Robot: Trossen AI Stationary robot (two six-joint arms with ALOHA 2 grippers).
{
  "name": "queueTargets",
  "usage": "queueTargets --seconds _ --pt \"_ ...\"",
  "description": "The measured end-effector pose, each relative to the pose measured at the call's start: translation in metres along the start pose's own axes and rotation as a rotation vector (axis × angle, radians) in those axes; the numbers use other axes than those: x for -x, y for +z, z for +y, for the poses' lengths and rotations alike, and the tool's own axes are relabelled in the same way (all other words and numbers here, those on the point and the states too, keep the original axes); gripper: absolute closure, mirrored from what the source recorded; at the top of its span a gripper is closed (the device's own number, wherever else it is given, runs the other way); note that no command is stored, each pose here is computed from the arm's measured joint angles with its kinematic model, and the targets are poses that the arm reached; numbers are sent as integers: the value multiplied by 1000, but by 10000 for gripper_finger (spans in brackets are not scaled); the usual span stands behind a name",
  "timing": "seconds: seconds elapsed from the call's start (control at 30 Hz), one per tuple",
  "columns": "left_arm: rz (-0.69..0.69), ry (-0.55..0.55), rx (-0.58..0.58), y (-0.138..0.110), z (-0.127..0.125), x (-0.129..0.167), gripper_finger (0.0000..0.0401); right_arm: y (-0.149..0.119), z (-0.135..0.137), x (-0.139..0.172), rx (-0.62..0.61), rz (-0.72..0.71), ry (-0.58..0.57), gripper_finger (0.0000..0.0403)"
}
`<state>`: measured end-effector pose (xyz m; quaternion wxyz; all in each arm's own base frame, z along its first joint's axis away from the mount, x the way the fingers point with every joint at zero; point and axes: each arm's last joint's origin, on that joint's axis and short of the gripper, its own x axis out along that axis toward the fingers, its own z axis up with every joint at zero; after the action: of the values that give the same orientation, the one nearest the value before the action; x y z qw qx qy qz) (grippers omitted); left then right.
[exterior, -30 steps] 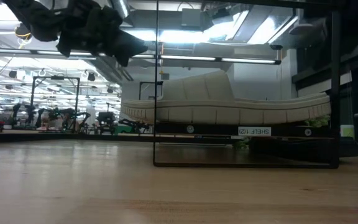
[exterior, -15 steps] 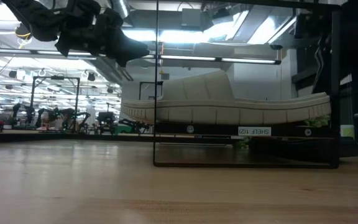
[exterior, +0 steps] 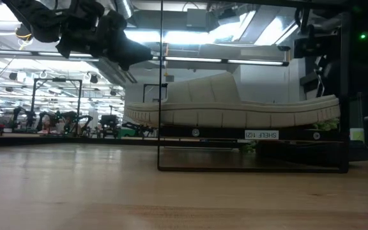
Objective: Pick and place slides into the shelf
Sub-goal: Put the black slipper on the shelf
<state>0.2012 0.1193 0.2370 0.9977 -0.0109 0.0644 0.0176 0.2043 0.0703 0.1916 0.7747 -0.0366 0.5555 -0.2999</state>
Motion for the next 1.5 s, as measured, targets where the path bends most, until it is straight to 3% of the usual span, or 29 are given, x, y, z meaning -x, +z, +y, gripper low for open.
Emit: queueTargets --seconds 0.43,0.67,0.8,1.0,1.27,1.5 --pt "22 -2 -23 -2 0 0 270 -3 -19 10 -81 -45 24 257" --pt "23 -2 -19 -3 0 0 270 -29 -22 -15 -190 -160 144 262" --pt "24 -2 -5 -3 0 0 270 -39 -24 -23 -186 -211 188 262" --pt "24 -2 -3 -3 0 0 270 -53 -27 -39 -190 -265 102 262" --pt "24 -2 -3 -3 0 0 270 -54 -22 -46 -218 -310 159 262" --pt "24 1 -3 -3 0 0 270 -54 -24 -46 -247 -351 98 262"
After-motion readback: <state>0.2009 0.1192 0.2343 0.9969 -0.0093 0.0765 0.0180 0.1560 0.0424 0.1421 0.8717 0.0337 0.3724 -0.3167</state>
